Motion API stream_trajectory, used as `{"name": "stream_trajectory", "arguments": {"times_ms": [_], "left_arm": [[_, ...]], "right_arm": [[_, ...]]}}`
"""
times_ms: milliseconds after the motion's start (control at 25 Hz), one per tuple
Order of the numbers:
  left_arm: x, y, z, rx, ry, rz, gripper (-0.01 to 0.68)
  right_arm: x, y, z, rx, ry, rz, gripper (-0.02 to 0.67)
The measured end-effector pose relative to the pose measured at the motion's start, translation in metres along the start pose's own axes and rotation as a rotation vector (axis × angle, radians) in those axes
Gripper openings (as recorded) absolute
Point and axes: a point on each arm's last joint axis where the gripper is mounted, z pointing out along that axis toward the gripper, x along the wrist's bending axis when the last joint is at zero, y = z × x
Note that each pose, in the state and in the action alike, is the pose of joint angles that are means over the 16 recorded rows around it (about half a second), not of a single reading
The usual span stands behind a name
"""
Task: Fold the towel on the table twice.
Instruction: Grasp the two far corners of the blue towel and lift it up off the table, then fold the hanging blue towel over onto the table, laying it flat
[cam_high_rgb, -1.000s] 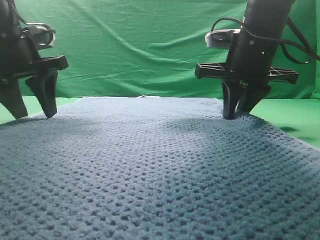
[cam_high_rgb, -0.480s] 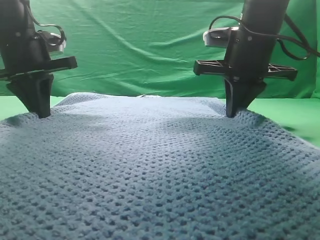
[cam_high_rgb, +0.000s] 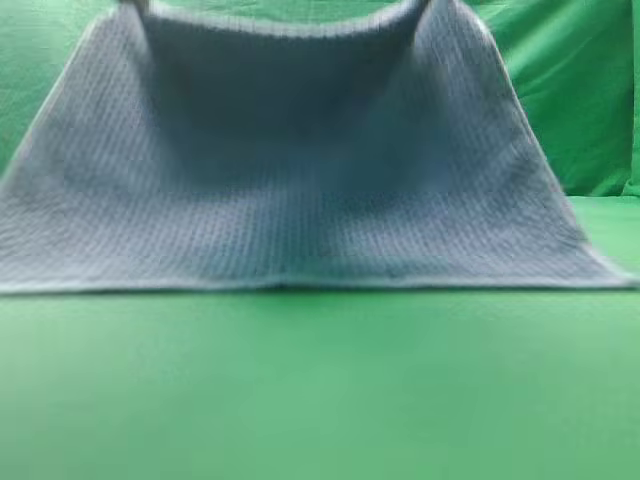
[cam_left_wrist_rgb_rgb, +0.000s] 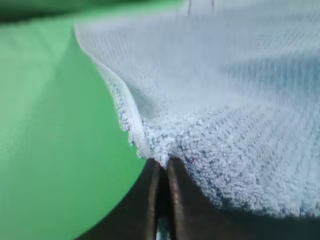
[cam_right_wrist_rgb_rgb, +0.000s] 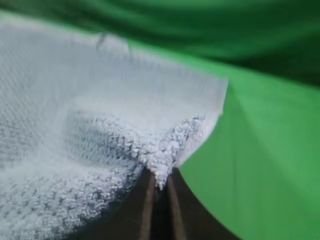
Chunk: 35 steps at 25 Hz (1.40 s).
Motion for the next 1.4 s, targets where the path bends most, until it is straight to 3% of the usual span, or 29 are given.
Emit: {"name": "stream_trajectory", "arguments": {"times_ms": [200,440,920,1400], "left_arm": [[-0.008,0.037,-0.056,-0.218,-0.005,0.015,0.0],[-0.011,0.048,-0.076,-0.296,-0.01,0.006,0.0],[-0.009,0.019,-0.048,-0.111,-0.019,-0.036,0.0],[-0.02,-0.024,-0.087,-0.095,-0.053,-0.072,0.0]], "right_arm": [[-0.015,0.045,-0.038,-0.195,-0.044,0.001,0.0],[-0.029,0.057,-0.053,-0.254,-0.079,0.009,0.0],[-0.035,0.021,-0.036,-0.019,-0.099,0.018,0.0],[-0.031,0.002,-0.09,0.044,-0.067,0.043,0.0]]}}
